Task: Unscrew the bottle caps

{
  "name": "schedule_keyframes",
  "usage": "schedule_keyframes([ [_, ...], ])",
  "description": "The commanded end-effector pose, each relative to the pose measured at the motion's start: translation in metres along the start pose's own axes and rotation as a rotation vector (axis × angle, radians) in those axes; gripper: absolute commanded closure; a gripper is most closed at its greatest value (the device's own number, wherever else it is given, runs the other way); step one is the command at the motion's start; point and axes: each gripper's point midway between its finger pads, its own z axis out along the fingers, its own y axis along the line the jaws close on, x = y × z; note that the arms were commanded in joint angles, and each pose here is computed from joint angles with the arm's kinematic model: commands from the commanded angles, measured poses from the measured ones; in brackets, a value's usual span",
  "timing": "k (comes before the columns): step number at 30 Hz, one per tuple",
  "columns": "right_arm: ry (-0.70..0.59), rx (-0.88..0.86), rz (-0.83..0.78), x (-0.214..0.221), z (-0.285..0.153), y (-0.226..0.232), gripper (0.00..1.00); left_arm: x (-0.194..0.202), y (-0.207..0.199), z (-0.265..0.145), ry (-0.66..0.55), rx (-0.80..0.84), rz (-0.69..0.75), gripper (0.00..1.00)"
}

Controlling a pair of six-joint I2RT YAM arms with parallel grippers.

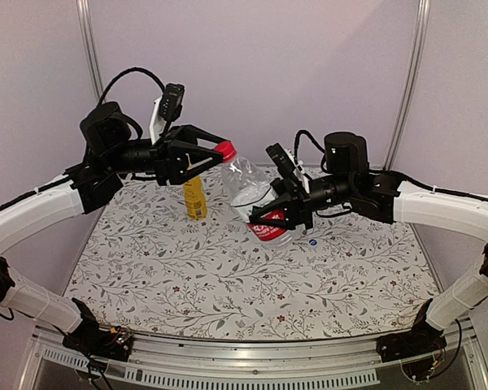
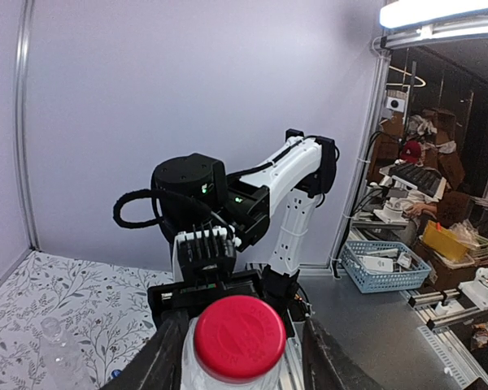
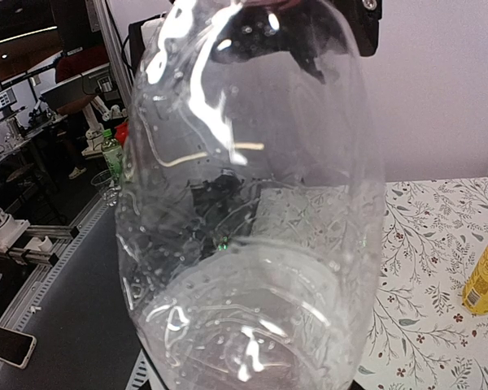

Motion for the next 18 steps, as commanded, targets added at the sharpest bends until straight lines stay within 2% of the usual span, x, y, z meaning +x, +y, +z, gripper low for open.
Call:
schedule_keyframes([
  [1,0.001,0.019,0.011,0.0039,0.0011,-0.0078,0.69,-0.0063,-0.0011,0.0014,-0.012,0.019,0.016,0.49],
  [6,0.003,0.021,0.011,0.0044,0.0015,-0.0088,0.69,-0.0068,-0.0017,0.0042,-0.010,0.027,0.015,0.47],
  [18,0.013,0.024,0.022,0.0093,0.0026,-0.0107,0.69,-0.0085,-0.0010,0.0057,-0.009,0.030,0.019,0.51],
])
